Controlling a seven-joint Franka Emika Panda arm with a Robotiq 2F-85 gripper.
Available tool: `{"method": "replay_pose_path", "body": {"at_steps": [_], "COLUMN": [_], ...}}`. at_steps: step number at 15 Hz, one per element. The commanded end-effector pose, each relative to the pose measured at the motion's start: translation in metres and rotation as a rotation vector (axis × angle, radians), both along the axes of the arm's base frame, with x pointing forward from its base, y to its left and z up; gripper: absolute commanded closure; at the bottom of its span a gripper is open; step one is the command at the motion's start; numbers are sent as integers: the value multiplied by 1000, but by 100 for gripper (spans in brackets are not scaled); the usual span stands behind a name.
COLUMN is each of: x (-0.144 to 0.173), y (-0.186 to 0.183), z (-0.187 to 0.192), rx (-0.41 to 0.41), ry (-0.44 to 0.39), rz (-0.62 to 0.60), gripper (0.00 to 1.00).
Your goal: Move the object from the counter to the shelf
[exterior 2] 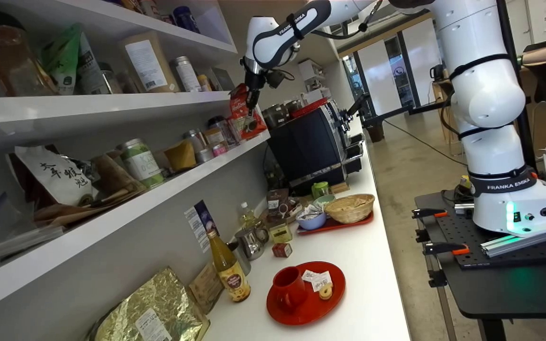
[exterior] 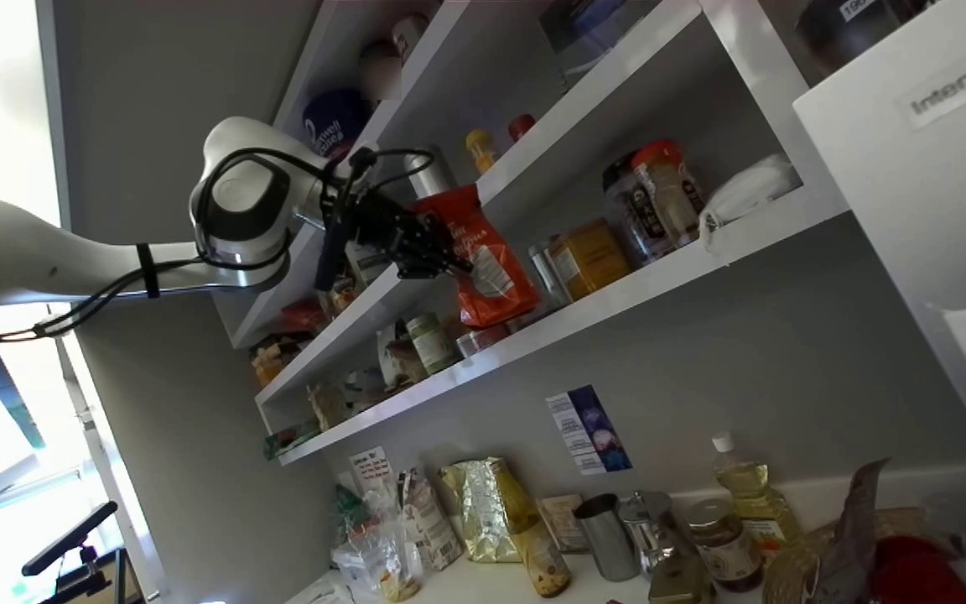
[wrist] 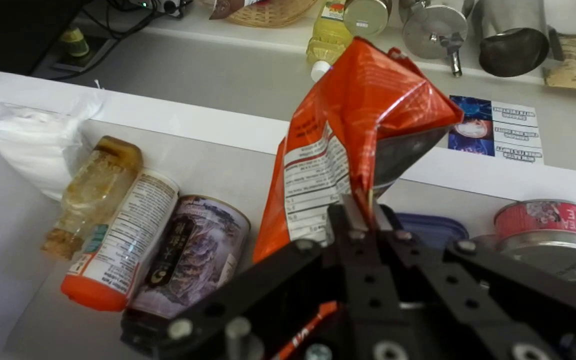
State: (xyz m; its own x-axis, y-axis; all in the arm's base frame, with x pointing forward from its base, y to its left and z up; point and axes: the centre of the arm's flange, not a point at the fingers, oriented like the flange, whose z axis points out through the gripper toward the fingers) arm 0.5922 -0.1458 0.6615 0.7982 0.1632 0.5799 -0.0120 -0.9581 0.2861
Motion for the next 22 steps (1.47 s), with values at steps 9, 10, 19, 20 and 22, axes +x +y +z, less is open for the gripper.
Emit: {"method": "replay_pose_path", "body": {"at_steps": [9,10,19,20,22], "x": [67,73,116,118,122], "y": [10,10,33,34,34], "z": [-18,-20,-10,-10,-11], "rx": [-24,-22,-22,-21,-18], "ry": [-59,-59,-67,-64,-56], "rz": [-16,-14,18,20,20], "gripper": [99,99,99,99,99]}}
